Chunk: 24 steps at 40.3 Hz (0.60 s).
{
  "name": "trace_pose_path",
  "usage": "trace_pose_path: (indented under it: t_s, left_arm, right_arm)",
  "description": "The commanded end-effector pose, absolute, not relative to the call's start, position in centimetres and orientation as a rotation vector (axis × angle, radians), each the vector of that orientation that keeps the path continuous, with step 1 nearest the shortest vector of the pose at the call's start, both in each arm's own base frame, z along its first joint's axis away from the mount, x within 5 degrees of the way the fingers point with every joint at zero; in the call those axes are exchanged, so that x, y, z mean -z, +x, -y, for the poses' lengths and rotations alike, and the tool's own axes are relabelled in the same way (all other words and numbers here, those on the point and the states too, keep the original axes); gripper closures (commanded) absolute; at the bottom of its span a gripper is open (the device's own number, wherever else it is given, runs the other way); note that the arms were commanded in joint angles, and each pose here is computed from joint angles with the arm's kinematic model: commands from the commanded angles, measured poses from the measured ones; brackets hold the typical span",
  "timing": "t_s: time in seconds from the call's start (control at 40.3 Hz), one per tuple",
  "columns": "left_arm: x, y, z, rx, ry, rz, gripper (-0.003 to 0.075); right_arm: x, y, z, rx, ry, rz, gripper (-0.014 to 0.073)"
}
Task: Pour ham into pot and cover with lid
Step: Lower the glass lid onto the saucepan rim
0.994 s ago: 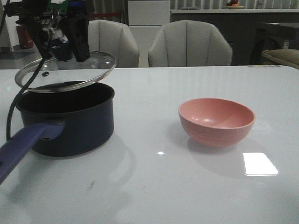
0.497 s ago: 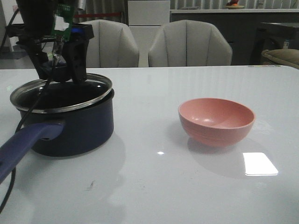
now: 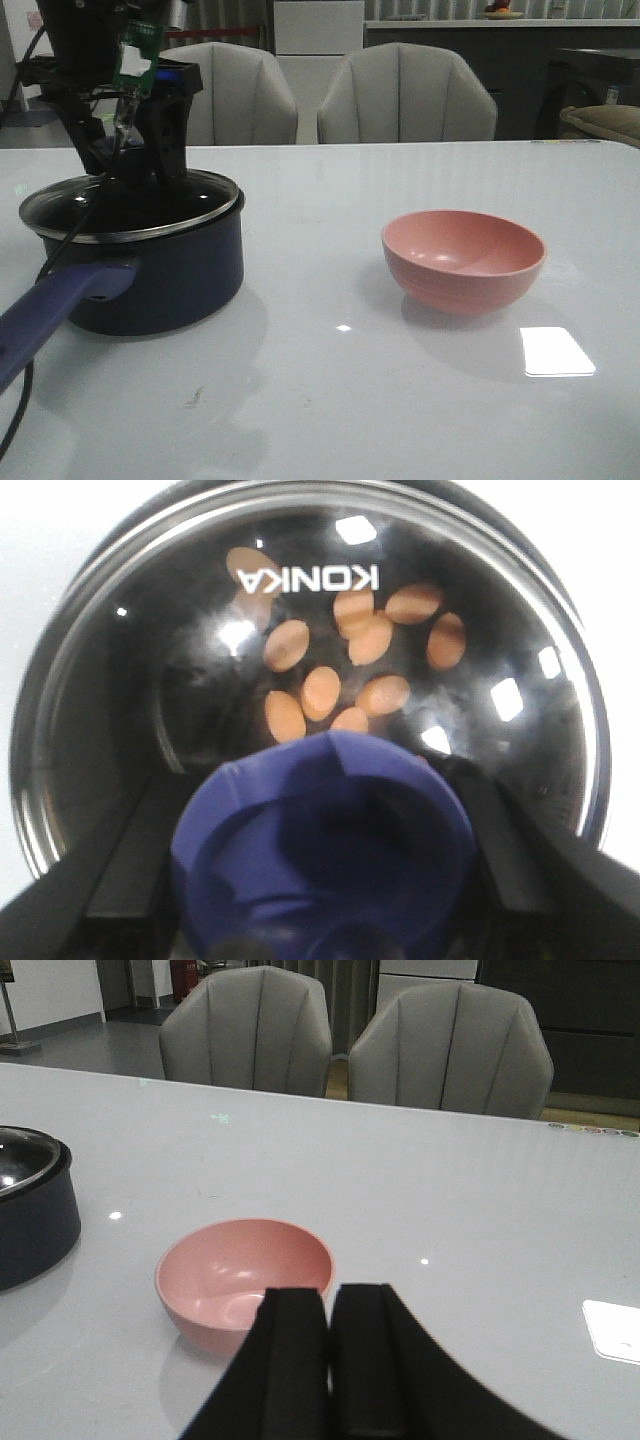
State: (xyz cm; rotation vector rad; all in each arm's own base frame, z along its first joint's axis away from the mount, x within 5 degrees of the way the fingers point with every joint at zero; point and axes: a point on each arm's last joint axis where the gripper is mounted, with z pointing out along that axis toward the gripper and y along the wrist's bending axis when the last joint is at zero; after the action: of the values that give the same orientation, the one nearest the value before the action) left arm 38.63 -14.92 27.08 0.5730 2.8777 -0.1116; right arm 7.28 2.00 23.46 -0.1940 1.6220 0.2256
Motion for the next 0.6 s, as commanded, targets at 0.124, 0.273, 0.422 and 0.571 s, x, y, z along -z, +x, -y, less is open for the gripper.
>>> trace_pose_path:
  t_s: [0.124,0.273,0.422,0.571]
  left_arm:
    - [-30.09,38.62,15.22,0.137,0.554,-2.730,0.0323]
    - [-30.05,38.46,15.32,0.157,0.553,-2.746,0.0323]
    - [-29.92,38.08,15.18,0.149,0.564,-2.790,0.0323]
    - [-29.86,37.91,15.10,0.143,0.569,-2.811,0.0323]
  right_arm:
    - [-25.05,7.36,-1.83,-0.214,-0.171,-1.528,0.0436]
    - [-25.05,7.36,-1.83,-0.214,-0.171,-1.528,0.0436]
    - [-25.05,7.36,-1.83,-0.214,-0.171,-1.528,0.0436]
    - [-25.05,7.36,-1.83,-0.214,-0.171,-1.528,0.0436]
